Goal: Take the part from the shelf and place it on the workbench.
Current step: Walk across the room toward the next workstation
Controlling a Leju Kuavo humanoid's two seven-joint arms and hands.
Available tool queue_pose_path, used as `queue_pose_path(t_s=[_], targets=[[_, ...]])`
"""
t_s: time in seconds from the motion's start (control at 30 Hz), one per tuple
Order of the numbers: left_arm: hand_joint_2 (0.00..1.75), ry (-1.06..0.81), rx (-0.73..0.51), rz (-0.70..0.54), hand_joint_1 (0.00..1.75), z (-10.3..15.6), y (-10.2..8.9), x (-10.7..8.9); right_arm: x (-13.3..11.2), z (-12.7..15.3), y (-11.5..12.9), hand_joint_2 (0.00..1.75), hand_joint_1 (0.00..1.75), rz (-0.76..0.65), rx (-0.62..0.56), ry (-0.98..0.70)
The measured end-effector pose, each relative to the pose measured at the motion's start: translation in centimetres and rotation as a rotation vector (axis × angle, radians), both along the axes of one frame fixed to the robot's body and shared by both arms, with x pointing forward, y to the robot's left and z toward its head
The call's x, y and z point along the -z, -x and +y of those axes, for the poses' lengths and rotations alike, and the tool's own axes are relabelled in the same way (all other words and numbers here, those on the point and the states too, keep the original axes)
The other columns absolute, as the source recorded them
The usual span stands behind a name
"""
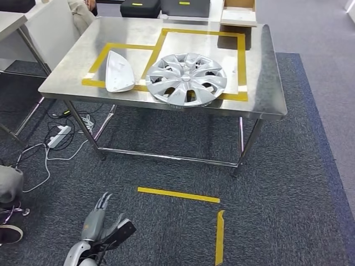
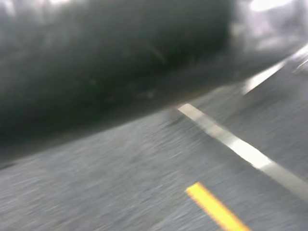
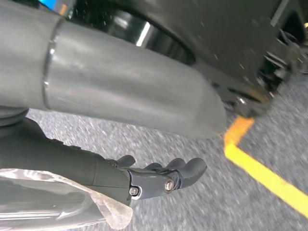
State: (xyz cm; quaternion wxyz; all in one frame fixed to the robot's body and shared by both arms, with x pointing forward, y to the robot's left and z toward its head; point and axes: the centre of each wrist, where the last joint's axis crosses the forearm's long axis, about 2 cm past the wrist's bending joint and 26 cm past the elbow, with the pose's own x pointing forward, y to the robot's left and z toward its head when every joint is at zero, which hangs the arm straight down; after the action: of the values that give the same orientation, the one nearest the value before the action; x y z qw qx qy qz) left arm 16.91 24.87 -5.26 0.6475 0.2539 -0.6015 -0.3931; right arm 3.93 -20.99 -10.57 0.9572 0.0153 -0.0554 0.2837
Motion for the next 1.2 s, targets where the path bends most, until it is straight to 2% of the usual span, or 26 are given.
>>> queue_pose_path(t_s=[0.13,0.5,0.6,0.7,0.83,0.93,1.07,1.2], targets=[[0.0,-0.037,-0.06,0.171,0.0,1.4,2.7,2.1,0.0,-0.1,0.1,0.0,0.0,0.004,0.019,-0.001],[0.0,-0.031,-0.203,0.591,0.0,1.7,7.3,4.5,0.1,-0.1,0.4,0.0,0.0,0.021,0.03,0.002],[0.0,-0.1,-0.231,0.84,0.0,1.3,9.2,5.1,0.1,-0.1,0.4,0.0,0.0,0.037,0.013,0.001],[0.0,-0.215,-0.12,1.064,0.0,0.1,10.9,5.4,0.1,-0.1,0.4,0.0,0.0,0.051,-0.021,-0.005],[0.0,-0.3,0.023,1.133,0.0,-2.0,11.3,5.3,0.0,0.0,0.2,0.0,0.0,0.047,-0.051,-0.02],[0.0,-0.386,0.108,1.128,0.0,-2.7,11.0,5.2,0.0,0.1,0.0,0.0,0.0,0.046,-0.071,-0.031],[0.0,-0.411,0.145,1.082,0.0,-3.0,10.2,5.0,0.0,0.2,0.1,0.0,0.0,0.049,-0.071,-0.038],[0.0,-0.402,0.145,1.105,0.0,-3.1,10.4,5.0,0.0,0.2,-0.1,0.0,0.0,0.047,-0.075,-0.043]])
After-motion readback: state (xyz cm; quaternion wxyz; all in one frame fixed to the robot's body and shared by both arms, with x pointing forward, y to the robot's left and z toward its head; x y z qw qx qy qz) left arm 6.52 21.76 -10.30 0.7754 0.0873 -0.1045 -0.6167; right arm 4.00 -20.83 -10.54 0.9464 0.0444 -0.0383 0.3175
